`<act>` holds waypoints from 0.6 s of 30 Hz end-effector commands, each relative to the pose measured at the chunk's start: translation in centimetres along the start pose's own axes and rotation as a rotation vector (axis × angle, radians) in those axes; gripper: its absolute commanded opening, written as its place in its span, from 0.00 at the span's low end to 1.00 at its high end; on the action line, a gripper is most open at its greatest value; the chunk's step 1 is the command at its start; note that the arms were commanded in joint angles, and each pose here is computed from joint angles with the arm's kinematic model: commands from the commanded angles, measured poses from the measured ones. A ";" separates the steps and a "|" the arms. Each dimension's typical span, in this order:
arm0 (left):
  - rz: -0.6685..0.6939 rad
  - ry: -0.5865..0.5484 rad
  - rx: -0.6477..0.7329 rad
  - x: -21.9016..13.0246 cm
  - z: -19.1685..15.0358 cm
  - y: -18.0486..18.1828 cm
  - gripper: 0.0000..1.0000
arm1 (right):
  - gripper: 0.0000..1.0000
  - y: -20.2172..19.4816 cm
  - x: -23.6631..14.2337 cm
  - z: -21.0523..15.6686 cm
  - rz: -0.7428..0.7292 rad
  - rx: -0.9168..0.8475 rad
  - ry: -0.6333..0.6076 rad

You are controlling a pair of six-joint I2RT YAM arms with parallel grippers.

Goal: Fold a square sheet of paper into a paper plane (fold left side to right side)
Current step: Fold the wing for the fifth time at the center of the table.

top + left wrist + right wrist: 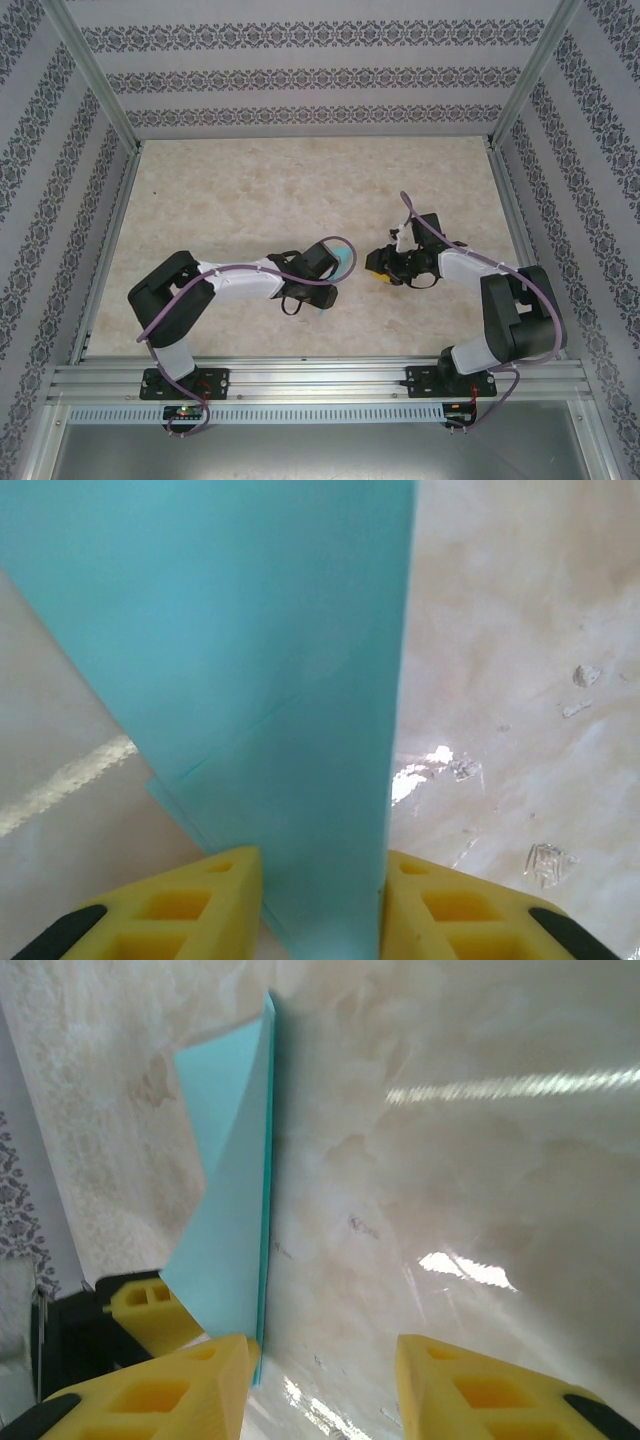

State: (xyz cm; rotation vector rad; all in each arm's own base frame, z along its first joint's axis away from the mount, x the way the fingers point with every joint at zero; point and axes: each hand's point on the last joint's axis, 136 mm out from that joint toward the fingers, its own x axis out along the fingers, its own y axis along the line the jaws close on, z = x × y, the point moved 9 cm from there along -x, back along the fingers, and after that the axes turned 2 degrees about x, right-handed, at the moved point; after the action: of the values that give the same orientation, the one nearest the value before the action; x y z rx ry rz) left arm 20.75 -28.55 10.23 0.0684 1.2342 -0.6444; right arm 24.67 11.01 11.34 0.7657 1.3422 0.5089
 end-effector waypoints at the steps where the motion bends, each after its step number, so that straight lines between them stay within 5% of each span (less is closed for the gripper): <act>1: -0.087 -0.048 -0.060 -0.6 0.6 0.4 0.34 | 0.43 1.4 0.4 -0.3 0.052 -0.060 -0.012; 18: -0.233 -0.107 -0.196 -0.6 -0.2 3.2 0.29 | 0.33 4.3 5.0 -1.2 0.104 -0.119 0.015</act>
State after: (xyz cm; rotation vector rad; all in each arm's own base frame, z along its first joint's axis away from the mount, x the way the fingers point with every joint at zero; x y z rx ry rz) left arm 21.65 -25.73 9.49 -0.2137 1.2319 -0.7023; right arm 23.91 16.76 10.86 0.7359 1.3227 0.6623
